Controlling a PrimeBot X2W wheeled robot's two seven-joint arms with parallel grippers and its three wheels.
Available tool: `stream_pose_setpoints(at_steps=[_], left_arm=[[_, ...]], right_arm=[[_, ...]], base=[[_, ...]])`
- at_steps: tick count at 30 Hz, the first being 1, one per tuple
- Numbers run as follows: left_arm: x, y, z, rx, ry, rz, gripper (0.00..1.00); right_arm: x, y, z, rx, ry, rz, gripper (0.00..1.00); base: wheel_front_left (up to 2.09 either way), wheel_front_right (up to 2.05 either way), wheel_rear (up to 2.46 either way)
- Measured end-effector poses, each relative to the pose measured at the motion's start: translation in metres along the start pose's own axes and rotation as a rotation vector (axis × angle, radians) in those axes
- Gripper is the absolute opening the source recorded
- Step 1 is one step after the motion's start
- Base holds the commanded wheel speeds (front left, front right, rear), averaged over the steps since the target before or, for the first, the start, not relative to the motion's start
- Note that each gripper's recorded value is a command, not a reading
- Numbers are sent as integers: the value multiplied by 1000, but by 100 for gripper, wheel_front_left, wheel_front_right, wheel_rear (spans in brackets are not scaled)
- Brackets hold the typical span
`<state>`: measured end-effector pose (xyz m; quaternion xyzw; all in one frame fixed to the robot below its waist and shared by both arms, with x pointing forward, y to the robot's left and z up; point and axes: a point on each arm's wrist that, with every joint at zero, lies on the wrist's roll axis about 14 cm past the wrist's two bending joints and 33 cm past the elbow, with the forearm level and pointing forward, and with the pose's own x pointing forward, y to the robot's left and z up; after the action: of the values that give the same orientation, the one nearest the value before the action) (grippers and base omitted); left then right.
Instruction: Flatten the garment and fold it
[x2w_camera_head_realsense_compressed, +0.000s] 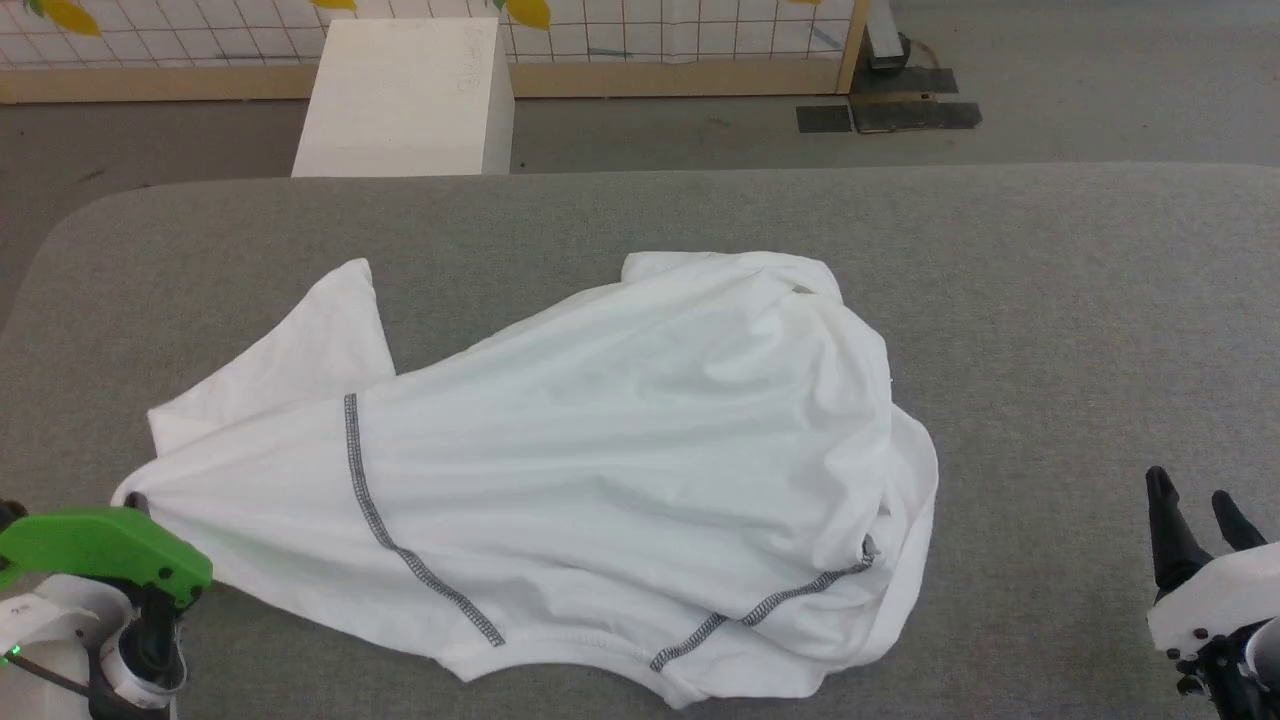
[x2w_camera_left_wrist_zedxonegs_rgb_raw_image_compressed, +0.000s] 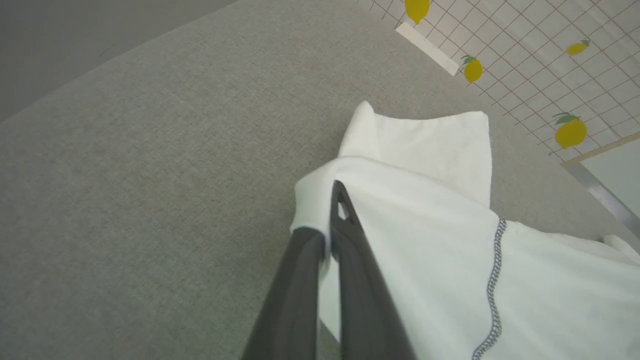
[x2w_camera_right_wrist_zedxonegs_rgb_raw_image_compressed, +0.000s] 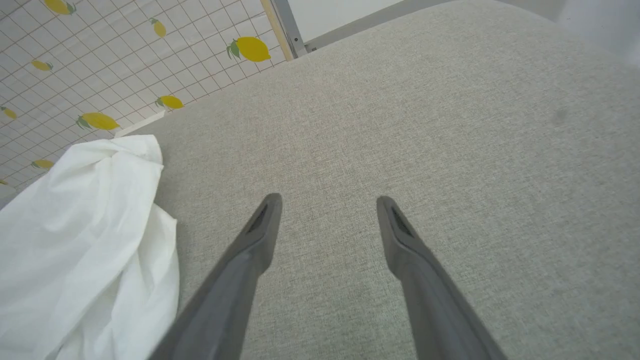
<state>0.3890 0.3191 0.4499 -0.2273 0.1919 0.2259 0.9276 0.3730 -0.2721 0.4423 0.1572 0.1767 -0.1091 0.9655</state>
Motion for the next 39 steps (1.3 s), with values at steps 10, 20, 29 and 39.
stream_pose_setpoints(at_steps=[10, 20, 29, 39], left_arm=[[-18, -7, 6, -61, -99, -65, 100], [-58, -44, 48, 222, -537, -232, 100], [-61, -44, 17, 202, -485, -232, 100], [-59, -44, 15, 180, -481, -236, 100]], right_arm=[[10, 43, -10, -62, 46, 113, 100], [23, 103, -52, -364, 343, 222, 100], [36, 104, -87, -584, 556, 199, 100], [53, 83, -61, -456, 477, 145, 0]], base=[[0, 0, 0], [0, 0, 0], [0, 0, 0], [0, 0, 0]])
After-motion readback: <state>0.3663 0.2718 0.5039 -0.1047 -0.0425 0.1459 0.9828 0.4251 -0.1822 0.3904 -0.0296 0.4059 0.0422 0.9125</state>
